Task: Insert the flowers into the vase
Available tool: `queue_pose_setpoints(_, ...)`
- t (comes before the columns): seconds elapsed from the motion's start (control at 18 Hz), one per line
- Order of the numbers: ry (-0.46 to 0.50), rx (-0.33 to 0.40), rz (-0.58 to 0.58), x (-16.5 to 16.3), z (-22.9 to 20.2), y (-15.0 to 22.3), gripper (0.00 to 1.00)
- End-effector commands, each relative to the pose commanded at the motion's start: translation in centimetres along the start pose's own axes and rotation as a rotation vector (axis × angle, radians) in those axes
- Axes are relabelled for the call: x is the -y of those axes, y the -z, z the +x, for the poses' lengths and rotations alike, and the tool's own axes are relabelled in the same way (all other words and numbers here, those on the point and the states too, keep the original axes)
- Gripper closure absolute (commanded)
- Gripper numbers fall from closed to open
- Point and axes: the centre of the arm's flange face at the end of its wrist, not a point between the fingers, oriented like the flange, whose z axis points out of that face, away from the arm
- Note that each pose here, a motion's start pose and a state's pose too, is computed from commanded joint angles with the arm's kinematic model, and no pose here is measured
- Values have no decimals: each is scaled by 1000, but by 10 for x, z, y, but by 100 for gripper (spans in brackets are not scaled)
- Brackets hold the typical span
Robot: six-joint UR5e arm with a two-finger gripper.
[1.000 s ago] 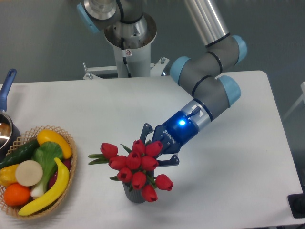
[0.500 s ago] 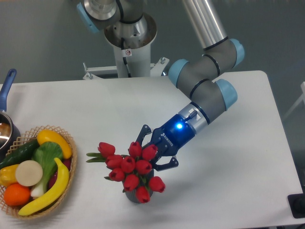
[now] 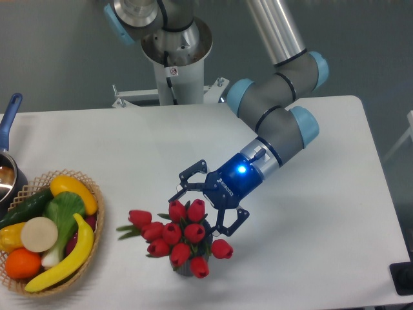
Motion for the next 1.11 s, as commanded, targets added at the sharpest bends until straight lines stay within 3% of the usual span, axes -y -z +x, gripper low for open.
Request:
queue_pose_setpoints(0.67, -20, 51, 7, 20, 3, 31, 0)
queue_pose_setpoints(0.94, -32, 101, 9, 28, -4, 61, 0)
queue_pose_setpoints(1.11, -58, 180, -112, 34, -8, 86, 0)
